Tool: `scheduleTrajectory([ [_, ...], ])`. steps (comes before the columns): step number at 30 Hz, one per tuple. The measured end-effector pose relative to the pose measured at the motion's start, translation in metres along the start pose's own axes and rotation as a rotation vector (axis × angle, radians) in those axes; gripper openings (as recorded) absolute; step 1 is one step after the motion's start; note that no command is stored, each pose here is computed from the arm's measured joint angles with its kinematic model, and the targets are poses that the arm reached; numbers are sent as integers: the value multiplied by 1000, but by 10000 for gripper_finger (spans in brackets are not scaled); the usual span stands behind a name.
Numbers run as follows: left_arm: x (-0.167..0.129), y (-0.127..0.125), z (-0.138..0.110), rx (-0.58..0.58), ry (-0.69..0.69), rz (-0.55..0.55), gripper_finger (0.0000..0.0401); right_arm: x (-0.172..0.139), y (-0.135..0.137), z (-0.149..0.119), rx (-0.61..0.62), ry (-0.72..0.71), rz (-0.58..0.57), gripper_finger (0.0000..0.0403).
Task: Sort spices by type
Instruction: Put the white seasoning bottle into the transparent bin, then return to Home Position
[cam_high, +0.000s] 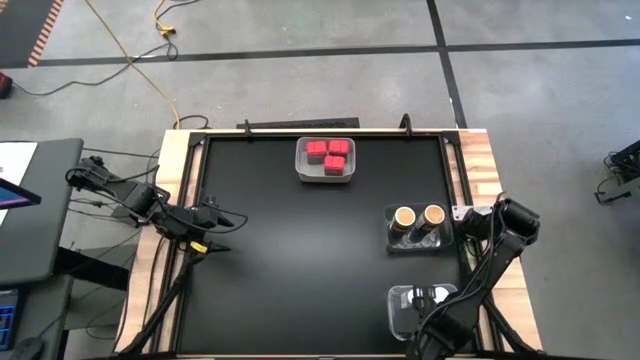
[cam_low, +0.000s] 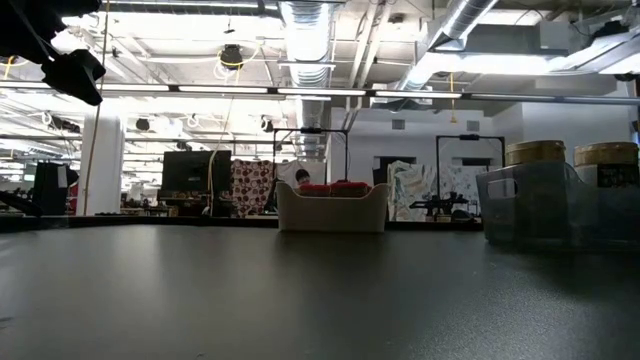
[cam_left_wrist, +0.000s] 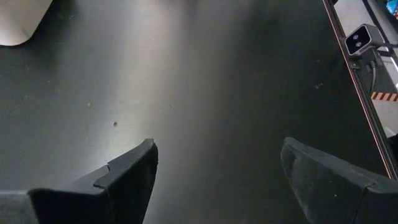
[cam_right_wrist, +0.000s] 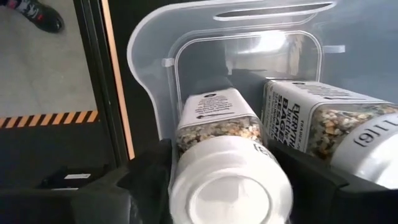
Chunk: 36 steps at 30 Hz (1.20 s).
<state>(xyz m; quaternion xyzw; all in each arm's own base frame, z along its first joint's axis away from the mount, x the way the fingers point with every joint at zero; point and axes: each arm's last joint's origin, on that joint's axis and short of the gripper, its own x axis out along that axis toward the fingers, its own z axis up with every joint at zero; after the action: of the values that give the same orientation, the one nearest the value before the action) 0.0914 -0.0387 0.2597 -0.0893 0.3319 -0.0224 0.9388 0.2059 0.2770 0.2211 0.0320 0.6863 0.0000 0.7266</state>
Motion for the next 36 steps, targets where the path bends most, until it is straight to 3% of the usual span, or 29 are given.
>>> scheduleTrajectory([
  [6,0,0,0,0,0,0,327,-14,1,1,-1,6,-8,291],
  [15,0,0,0,0,0,0,327,-68,1,3,-26,13,-47,291],
  [23,0,0,0,-10,0,0,327,-100,-5,10,-197,-15,-34,291],
  [30,0,0,0,-17,-2,-3,327,-103,-23,55,41,-253,-35,291],
  [36,0,-1,1,-18,-4,-10,327,-106,-50,107,125,-522,-62,291],
])
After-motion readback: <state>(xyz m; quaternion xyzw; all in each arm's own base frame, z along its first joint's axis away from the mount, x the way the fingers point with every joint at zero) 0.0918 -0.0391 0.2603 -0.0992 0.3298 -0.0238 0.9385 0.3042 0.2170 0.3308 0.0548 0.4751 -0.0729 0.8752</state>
